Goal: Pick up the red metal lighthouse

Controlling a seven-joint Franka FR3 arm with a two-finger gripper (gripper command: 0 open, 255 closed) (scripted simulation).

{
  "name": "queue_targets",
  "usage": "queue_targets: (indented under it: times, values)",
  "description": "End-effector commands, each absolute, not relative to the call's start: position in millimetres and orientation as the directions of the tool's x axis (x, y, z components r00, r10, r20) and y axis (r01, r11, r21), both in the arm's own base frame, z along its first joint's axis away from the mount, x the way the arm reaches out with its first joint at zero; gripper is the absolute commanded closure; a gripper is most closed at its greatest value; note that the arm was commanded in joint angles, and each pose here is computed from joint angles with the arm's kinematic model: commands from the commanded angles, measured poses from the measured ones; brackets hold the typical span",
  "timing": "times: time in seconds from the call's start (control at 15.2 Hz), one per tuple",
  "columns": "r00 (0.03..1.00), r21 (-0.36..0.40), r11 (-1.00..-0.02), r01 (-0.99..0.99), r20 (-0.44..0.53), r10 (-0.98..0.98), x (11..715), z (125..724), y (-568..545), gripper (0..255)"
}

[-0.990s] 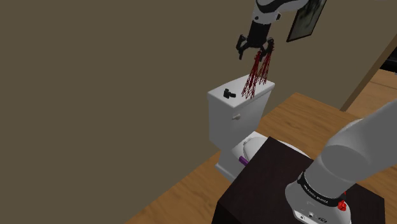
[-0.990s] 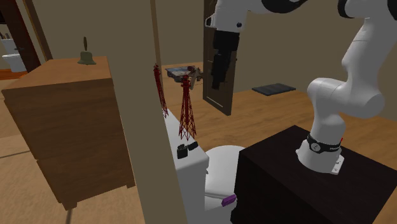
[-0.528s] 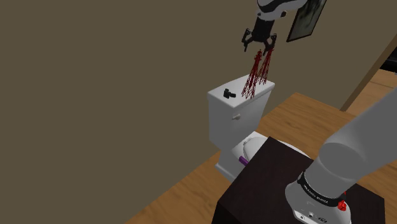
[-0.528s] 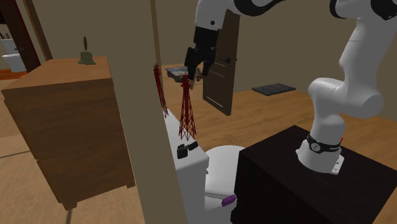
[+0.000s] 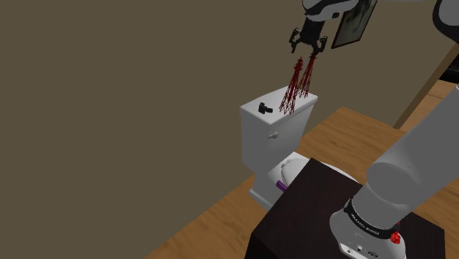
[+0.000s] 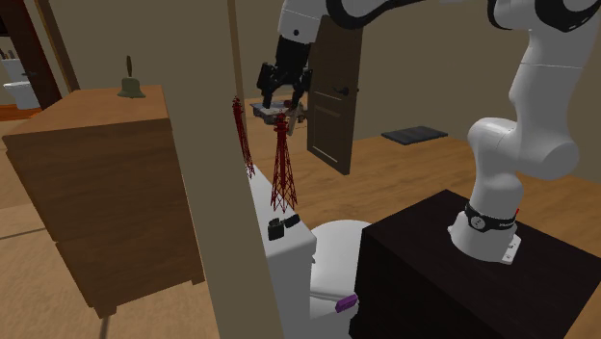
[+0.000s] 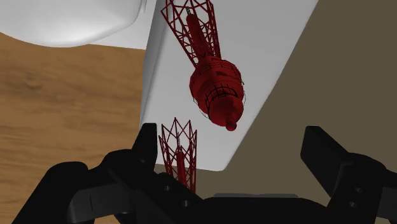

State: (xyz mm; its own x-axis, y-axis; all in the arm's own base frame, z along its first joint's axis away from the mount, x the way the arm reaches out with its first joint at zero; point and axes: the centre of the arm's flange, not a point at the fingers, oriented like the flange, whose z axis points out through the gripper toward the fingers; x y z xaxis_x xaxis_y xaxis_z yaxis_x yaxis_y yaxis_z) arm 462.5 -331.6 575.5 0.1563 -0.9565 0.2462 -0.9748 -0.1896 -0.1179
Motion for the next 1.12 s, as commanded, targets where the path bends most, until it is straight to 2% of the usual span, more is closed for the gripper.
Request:
queue_targets:
  times: [0.0, 0.4, 0.46, 1.06]
  values:
    - [0.147, -0.121, -0.181, -0.976, 0.249, -0.957, 463.1, 567.1, -335.1, 0]
    - [0.147, -0.121, -0.181, -0.976, 0.249, -0.957, 463.1, 542.9, -335.1, 0]
    - [0.147, -0.121, -0.181, -0.976, 0.249, -0.957, 463.0, 543.2, -334.2, 255]
    - [0.147, -0.121, -0.181, -0.976, 0.249, -0.957, 463.1, 542.9, -335.1, 255]
